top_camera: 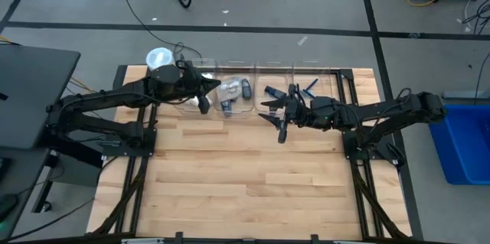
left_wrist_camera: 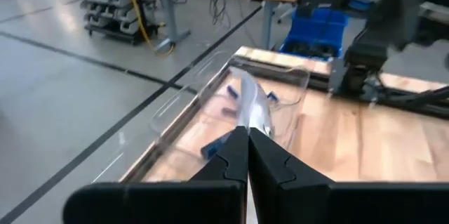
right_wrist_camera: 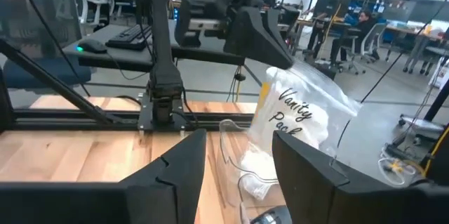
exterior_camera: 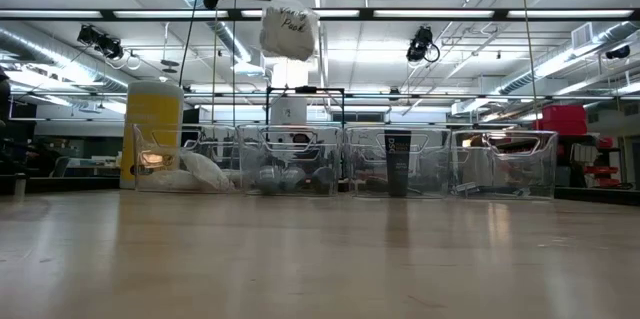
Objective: Pick & Place Travel size toiletries
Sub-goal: Put the white cotton pack into the left transparent bin
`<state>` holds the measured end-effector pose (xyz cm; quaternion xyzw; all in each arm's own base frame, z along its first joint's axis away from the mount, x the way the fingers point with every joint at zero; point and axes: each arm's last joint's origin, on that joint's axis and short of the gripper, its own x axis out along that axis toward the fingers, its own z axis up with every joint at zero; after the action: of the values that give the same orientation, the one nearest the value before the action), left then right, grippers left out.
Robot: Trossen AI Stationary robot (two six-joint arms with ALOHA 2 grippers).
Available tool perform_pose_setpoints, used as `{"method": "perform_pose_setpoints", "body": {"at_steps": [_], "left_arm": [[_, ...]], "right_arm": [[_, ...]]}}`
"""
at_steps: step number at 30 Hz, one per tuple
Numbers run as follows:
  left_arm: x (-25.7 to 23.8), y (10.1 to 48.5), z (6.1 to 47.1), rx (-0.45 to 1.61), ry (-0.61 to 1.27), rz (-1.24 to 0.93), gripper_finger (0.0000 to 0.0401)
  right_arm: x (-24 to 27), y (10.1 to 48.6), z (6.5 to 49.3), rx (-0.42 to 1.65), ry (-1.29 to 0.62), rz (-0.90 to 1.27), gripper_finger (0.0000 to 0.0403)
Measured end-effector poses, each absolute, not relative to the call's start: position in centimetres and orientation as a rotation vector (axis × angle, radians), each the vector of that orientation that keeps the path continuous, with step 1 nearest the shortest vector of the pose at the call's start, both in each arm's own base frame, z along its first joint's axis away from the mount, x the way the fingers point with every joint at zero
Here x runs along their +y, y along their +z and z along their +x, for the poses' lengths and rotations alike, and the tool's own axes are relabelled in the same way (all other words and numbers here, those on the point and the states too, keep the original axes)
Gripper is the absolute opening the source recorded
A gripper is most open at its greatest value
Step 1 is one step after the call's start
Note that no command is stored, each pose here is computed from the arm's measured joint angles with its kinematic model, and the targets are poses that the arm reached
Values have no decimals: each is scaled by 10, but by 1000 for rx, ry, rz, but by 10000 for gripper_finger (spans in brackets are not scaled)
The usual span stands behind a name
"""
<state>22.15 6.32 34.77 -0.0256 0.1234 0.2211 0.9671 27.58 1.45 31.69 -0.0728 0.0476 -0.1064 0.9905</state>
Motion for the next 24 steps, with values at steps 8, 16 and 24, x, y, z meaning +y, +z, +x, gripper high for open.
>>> {"method": "perform_pose_setpoints", "body": {"at_steps": [8,16,24], "left_arm": [[76,348,213,268,510,-42,2],[96,343,200,319,648,-94,1],[115,337,187,389,746,-108,1]], "right_arm": [[15,316,276,99,-214,-69,157],[15,315,276,107,-214,-50,141],[15,315,276,107,-214,-50,127]]}}
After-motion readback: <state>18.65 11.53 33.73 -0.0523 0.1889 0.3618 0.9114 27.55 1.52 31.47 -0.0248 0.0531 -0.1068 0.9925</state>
